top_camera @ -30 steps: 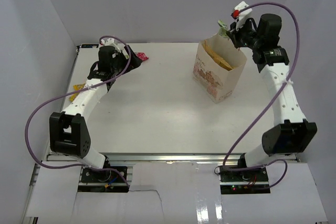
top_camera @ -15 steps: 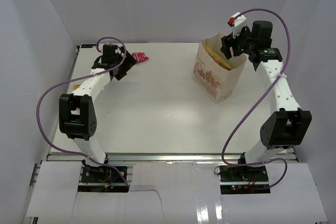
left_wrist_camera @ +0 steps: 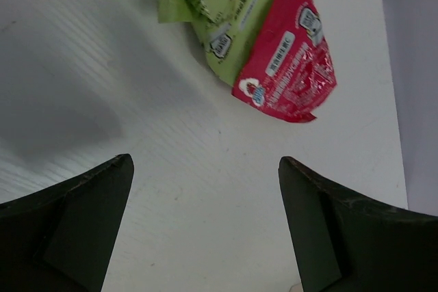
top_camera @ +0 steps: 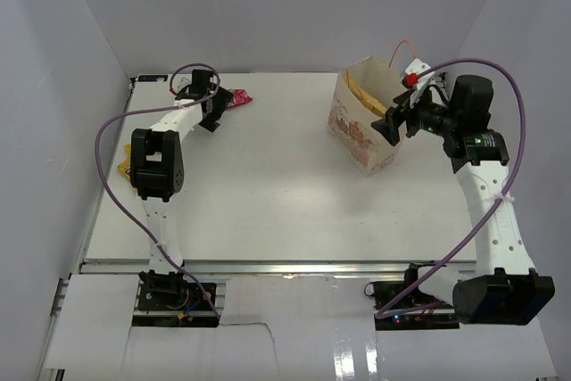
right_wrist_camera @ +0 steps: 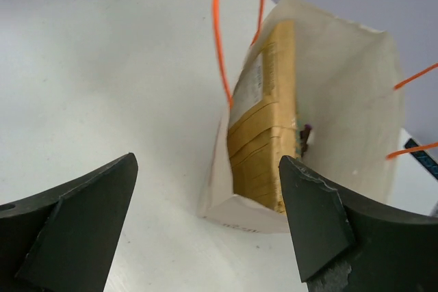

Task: Place the snacks into the paper bag

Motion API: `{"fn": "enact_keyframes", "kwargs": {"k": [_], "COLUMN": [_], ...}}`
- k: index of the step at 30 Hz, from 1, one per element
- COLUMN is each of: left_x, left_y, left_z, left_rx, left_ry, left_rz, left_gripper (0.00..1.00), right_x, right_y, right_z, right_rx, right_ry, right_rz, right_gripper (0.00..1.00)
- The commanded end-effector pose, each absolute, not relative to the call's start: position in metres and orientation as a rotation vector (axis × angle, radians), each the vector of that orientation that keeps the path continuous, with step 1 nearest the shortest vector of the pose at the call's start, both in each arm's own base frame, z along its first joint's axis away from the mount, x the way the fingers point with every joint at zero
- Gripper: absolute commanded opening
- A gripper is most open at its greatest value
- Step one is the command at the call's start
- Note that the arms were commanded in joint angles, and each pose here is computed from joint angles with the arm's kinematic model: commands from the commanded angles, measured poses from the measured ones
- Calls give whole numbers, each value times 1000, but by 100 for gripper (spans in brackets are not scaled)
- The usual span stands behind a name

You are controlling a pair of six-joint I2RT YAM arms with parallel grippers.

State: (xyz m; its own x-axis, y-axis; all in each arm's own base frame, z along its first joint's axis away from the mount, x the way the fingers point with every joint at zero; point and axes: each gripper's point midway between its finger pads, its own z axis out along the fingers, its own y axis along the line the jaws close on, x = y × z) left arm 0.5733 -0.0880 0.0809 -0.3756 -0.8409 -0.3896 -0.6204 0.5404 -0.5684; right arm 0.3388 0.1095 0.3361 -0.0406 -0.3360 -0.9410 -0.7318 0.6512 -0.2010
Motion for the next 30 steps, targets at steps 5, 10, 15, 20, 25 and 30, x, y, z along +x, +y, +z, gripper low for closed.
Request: {"fn": "enact_keyframes", "kwargs": {"k": [5,10,15,20,25,30], "left_x": [614,613,627,648,659,650], "left_y": [-49,-33,-22,-18,-17,-11], "left_z": [134,114,105,88,76,53], "left_rx": [-1076,-973,-828,-705,-658,-651], "left_ry": [1904,1965,2005,2041,2067,2128], "left_rz": [-289,-123,2,58,53,79], "left_gripper": [98,98,98,98,92,80], "right_x": [308,306,309,303,299,298], "right_y": [113,113,105,101,99,96], "right_z": [298,292,304,313,320,322], "right_rx": [-933,-911,-861,-848,-838,-830], "right_ry": [1686,1707,1714,1703,1692,1690], "right_rz": [466,478,456,435,415,405], "right_gripper": [90,90,90,90,90,90]}}
